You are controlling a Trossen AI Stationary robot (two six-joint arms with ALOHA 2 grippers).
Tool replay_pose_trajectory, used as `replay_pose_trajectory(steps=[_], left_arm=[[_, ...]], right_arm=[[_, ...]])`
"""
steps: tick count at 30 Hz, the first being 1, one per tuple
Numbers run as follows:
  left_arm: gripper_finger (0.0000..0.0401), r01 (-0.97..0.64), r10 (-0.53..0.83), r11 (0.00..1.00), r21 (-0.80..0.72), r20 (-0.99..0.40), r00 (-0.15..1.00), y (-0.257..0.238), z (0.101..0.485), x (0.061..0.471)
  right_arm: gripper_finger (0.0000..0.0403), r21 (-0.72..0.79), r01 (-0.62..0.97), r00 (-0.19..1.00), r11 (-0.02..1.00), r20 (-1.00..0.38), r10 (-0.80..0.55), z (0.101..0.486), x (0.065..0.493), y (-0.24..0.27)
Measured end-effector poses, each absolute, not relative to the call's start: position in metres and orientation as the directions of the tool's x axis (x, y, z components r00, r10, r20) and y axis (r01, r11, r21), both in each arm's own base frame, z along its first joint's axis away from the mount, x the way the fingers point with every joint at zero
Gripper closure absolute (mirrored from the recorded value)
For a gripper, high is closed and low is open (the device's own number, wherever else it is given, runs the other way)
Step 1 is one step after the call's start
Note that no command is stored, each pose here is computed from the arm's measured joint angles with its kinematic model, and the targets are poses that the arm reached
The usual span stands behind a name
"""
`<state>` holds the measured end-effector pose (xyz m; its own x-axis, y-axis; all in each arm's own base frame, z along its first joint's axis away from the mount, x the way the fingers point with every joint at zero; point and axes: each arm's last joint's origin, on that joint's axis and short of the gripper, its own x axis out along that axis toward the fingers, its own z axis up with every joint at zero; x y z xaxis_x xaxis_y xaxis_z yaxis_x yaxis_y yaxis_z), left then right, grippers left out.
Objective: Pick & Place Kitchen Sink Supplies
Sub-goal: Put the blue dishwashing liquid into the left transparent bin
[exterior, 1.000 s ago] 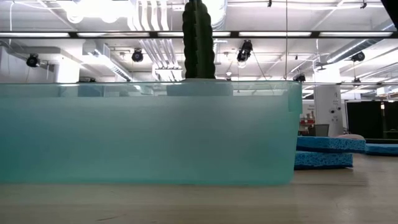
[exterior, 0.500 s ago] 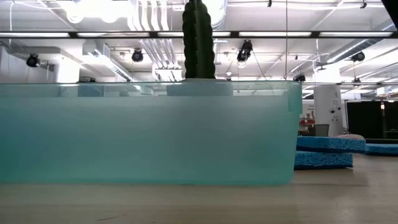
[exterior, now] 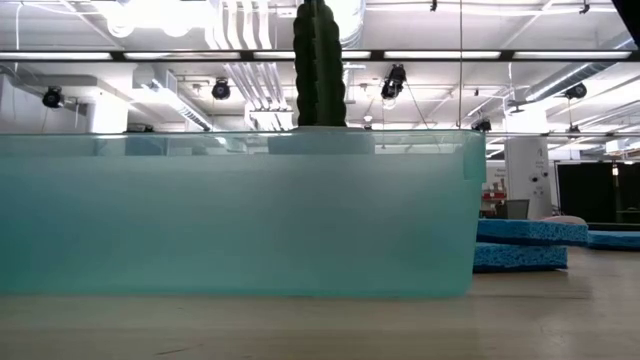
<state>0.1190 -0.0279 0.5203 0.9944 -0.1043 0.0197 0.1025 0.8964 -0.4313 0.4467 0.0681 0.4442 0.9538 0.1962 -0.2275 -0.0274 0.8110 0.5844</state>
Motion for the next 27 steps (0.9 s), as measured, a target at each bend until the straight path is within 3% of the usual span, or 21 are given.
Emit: replay_pose_trajectory(steps=[10,17,27], left_arm=[[0.0266,0.092,-0.084,0.896,-0.435,0.037,0.996,-0.023,0.522,0.102],[0.0272,0.042,-0.057,0.9,-0.435,-0.023,0.998,-0.017,0.515,0.086],[0.0262,-0.247,0.191,0.898,-0.364,-0.183,0.964,-0.008,0.497,0.075]], right_arm=[[0.0163,0.586,-0.04,0.964,0.81,-0.192,0.186,0.448,0.448,0.065],[0.011,0.588,-0.04,0.962,0.808,-0.196,0.191,0.448,0.447,0.066],[0.0096,0.607,-0.041,0.965,0.793,-0.183,0.19,0.451,0.446,0.066]])
